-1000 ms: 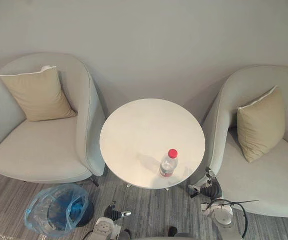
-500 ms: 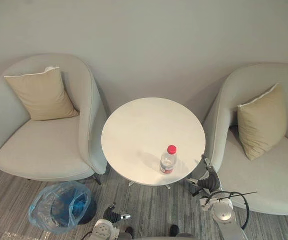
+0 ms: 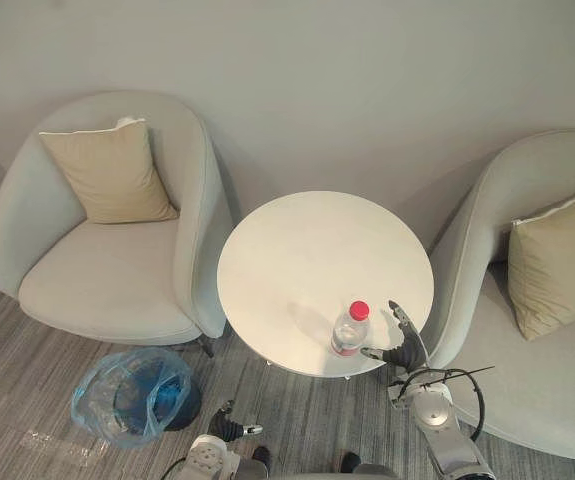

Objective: Gather rubbish on tea table into small bin, then transfer packed bag to large trash can.

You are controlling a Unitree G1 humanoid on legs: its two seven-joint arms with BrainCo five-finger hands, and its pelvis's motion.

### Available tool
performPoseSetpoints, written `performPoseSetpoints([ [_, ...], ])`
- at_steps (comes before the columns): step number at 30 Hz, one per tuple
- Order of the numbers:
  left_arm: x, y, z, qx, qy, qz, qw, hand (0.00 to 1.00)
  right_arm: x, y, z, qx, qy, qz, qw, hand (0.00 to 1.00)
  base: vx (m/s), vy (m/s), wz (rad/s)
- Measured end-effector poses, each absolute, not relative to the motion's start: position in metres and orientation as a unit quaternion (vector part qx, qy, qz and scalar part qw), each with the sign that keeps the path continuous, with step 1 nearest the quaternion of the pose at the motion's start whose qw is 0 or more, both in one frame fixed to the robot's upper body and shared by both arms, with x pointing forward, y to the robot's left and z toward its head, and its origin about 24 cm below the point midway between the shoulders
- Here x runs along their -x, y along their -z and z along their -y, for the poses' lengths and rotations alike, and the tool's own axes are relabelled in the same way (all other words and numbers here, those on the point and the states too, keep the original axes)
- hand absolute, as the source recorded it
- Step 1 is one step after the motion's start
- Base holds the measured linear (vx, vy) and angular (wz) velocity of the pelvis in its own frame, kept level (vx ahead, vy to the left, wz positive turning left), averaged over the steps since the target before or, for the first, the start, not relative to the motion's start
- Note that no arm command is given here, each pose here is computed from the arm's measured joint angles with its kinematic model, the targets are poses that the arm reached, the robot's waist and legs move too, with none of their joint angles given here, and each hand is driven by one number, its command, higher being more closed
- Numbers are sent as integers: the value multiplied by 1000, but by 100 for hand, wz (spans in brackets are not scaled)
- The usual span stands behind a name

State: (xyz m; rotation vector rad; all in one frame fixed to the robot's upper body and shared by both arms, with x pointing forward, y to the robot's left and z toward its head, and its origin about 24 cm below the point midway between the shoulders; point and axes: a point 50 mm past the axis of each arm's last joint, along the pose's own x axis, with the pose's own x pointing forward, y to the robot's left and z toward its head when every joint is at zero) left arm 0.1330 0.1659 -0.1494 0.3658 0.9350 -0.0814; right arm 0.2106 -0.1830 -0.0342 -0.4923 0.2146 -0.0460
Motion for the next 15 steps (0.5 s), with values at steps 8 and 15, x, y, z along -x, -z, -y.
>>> performPoseSetpoints([
  [8, -137, 147, -165, -177, 42, -436, 881, 0, -211, 39, 180, 245, 14, -115, 963, 0, -21, -3, 3],
  [15, -146, 143, -163, -177, 41, -420, 889, 0, -230, 26, 177, 246, 34, -81, 965, 0, -34, 0, 5],
])
